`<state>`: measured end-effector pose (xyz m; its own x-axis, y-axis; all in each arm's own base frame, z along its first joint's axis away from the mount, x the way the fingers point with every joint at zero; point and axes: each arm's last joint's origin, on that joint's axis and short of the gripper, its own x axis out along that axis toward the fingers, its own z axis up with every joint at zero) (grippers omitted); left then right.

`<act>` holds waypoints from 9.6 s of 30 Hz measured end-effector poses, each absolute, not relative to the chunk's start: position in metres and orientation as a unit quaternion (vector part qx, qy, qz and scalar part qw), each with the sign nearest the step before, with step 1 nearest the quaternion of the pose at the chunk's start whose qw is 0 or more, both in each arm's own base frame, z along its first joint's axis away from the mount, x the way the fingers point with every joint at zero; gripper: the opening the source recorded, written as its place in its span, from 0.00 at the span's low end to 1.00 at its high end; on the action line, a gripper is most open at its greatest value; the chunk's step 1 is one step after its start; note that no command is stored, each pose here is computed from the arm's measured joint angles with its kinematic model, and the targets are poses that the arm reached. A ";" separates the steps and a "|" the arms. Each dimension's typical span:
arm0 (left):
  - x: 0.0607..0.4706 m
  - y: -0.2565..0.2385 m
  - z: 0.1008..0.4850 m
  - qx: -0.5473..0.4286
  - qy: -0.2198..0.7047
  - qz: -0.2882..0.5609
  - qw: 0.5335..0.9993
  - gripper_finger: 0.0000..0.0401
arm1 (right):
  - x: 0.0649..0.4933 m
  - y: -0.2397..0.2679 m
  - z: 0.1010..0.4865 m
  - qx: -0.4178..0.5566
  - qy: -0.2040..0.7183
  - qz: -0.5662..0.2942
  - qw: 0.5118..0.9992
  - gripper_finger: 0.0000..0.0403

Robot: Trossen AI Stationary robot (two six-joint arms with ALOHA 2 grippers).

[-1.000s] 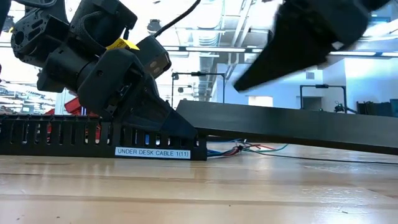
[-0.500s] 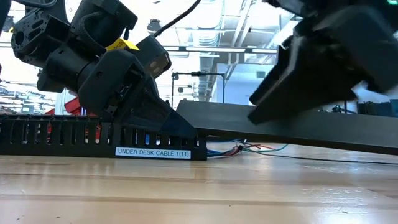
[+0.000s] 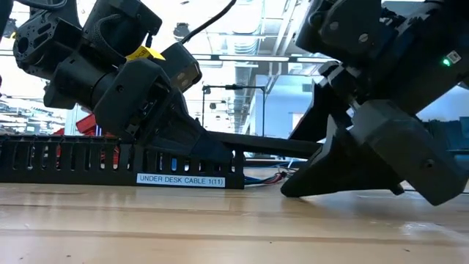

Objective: Ziptie cables
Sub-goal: Close the black cable duct with the black cable duct cover

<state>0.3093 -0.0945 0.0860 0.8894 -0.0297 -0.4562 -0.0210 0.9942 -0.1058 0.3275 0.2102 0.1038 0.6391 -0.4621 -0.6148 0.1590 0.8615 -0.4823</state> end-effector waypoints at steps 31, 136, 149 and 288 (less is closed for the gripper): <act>0.309 -0.095 0.086 -0.071 0.235 -0.003 0.969 0.74 | 0.336 0.186 0.119 -0.095 0.445 -0.123 0.882 0.77; 0.306 -0.094 0.080 -0.144 0.271 0.021 0.952 0.74 | 0.294 0.093 0.104 0.230 0.347 -0.051 0.908 0.01; 0.305 -0.094 0.079 -0.146 0.273 0.027 0.950 0.74 | 0.282 0.116 0.176 -0.067 0.355 -0.164 0.918 0.00; 0.310 -0.087 0.083 -0.296 0.246 0.056 0.921 0.74 | 0.255 0.034 0.198 0.116 0.528 0.035 0.840 0.62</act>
<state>0.3104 -0.0866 0.0834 0.8725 -0.0432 -0.4868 -0.2482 0.8190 -0.5174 0.2554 0.0337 0.1977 0.4399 0.1813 -0.8795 0.0644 0.9705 0.2323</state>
